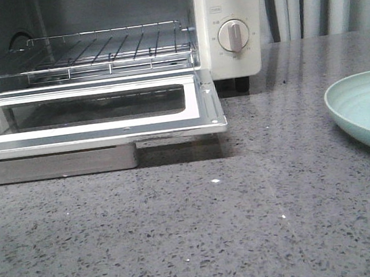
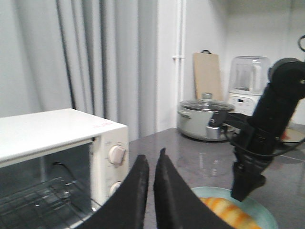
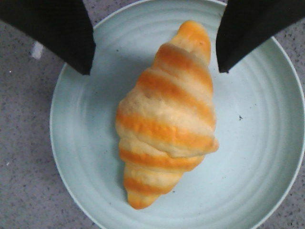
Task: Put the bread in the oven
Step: 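Lower the right gripper over the croissant on the green plate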
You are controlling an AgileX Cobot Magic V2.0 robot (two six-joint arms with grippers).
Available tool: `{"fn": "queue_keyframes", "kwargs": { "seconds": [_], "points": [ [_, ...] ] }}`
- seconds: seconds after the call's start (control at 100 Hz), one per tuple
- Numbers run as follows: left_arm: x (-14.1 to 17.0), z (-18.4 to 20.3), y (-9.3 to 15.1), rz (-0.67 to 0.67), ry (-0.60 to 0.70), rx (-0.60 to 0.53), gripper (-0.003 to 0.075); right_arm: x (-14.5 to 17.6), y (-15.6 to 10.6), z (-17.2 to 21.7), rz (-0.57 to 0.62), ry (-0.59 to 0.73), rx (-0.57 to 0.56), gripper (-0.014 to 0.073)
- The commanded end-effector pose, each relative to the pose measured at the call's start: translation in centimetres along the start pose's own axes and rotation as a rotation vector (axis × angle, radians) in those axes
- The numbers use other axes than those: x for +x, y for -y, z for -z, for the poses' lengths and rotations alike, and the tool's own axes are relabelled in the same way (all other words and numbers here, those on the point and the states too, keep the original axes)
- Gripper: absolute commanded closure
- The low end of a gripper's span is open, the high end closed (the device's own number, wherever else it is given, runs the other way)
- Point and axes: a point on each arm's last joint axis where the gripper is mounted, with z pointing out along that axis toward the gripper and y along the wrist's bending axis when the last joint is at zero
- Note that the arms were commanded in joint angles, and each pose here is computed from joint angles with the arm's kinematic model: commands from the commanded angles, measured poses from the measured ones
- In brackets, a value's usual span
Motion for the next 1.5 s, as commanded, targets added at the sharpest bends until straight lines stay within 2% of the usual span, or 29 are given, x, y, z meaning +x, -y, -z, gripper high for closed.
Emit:
{"fn": "queue_keyframes", "kwargs": {
  "seconds": [0.0,0.52,0.73,0.92,0.99,1.03,1.23,1.41,1.49],
  "points": [
    [-1.6,0.0,-1.0,-0.053,0.075,-0.104,0.0740,-0.9,0.2,0.6,-0.006,0.073,0.008,0.0113],
    [-0.5,1.2,-5.4,-0.217,-0.115,-0.454,0.0740,-3.2,-0.3,-3.2,-0.002,0.032,-0.018,0.0114],
    [-0.2,1.7,-6.3,-0.225,-0.164,-0.528,0.0740,-3.7,-0.1,-5.3,-0.023,-0.044,-0.028,0.0114],
    [-0.4,2.0,-6.1,-0.254,-0.157,-0.533,0.0740,-3.4,0.4,-6.3,-0.059,-0.099,-0.042,0.0124],
    [-0.6,2.2,-5.9,-0.258,-0.145,-0.533,0.0740,-3.4,0.4,-6.3,-0.061,-0.102,-0.041,0.0173],
    [-0.7,2.4,-5.8,-0.261,-0.137,-0.533,0.0740,-3.3,0.4,-6.3,-0.061,-0.109,-0.041,0.0230],
    [-0.9,2.8,-5.2,-0.285,-0.132,-0.515,0.0740,-3.1,0.4,-6.3,-0.063,-0.133,-0.045,0.0668],
    [-1.4,3.6,-4.5,-0.302,-0.093,-0.514,0.0740,-3.4,0.3,-5.6,-0.062,-0.137,-0.049,0.0661],
    [-1.6,3.9,-4.2,-0.309,-0.075,-0.515,0.0740,-3.9,0.0,-4.7,-0.023,-0.130,-0.055,0.0661]
  ]
}}
